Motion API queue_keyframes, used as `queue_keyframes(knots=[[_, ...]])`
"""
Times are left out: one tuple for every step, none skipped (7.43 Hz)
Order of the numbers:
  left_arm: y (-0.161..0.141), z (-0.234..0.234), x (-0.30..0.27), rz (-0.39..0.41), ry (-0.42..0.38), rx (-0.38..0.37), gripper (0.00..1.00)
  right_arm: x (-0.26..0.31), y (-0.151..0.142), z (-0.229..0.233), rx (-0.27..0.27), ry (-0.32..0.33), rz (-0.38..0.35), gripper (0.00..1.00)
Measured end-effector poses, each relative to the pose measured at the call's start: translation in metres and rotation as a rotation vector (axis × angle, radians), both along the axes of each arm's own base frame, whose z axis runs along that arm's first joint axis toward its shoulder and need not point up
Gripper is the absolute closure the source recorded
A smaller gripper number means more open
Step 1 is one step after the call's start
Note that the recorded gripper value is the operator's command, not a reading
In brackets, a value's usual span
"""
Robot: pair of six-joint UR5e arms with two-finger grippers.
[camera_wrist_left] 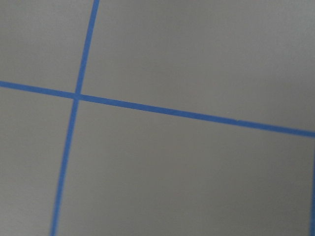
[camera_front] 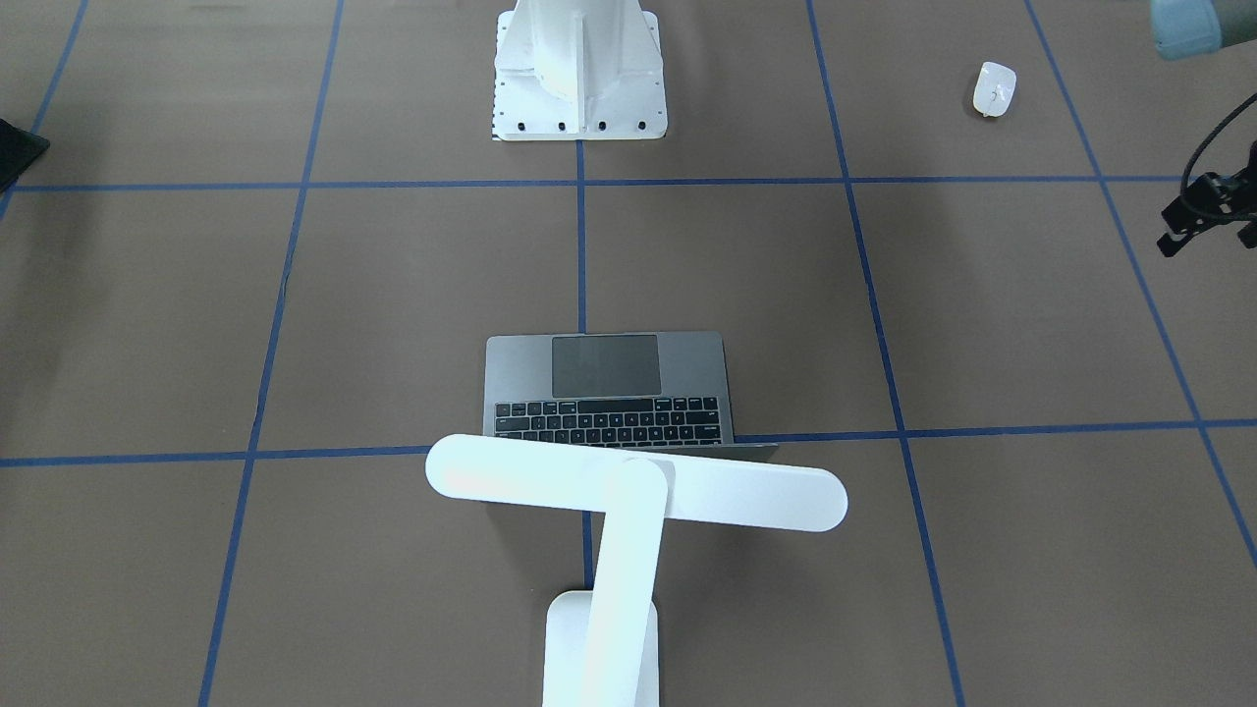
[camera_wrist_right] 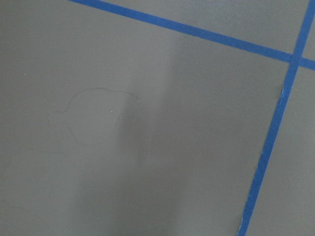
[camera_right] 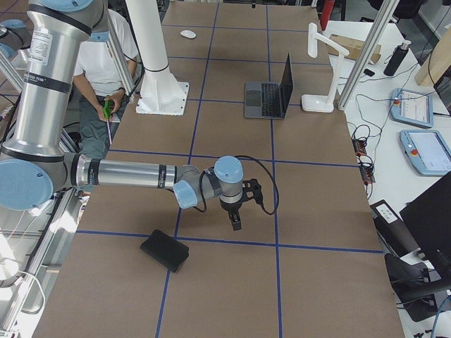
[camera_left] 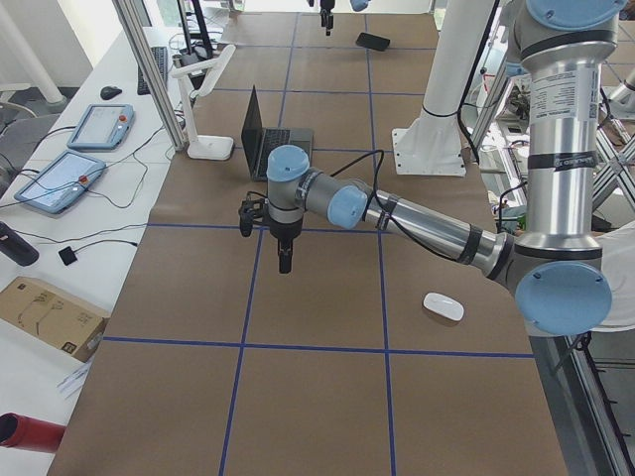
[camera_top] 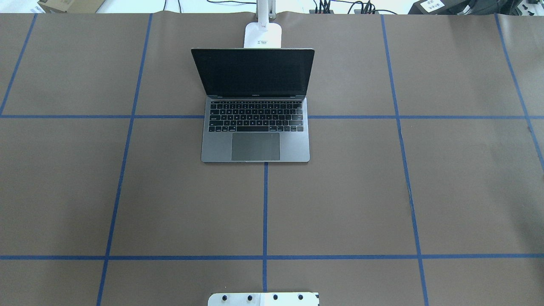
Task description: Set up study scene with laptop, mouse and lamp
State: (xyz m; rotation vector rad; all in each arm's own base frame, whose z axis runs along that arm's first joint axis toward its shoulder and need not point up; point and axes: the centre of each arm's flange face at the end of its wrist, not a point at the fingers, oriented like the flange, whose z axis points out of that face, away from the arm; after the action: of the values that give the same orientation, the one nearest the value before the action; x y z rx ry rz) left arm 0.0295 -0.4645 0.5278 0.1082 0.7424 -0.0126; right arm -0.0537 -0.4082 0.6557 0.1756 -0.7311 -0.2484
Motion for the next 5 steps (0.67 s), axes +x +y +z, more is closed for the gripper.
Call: queue_keyframes(knots=[[0.003, 0.026, -0.024, 0.062, -0.010, 0.045, 0.00, 0.002, 0.004, 0.006, -0.002, 0.008, -0.010, 0.00], [0.008, 0.045, -0.042, 0.103, -0.016, 0.074, 0.00, 0.004, 0.012, 0.014, 0.004, 0.009, -0.042, 0.00], [0.017, 0.058, -0.053, 0.127, -0.018, 0.087, 0.00, 0.007, 0.021, 0.024, 0.015, 0.009, -0.086, 0.00], [0.025, 0.064, -0.057, 0.139, -0.008, 0.090, 0.00, 0.012, 0.030, 0.037, 0.018, -0.005, -0.127, 0.00], [0.032, 0.065, -0.058, 0.143, 0.015, 0.087, 0.00, 0.021, 0.039, 0.054, 0.009, -0.050, -0.165, 0.00]])
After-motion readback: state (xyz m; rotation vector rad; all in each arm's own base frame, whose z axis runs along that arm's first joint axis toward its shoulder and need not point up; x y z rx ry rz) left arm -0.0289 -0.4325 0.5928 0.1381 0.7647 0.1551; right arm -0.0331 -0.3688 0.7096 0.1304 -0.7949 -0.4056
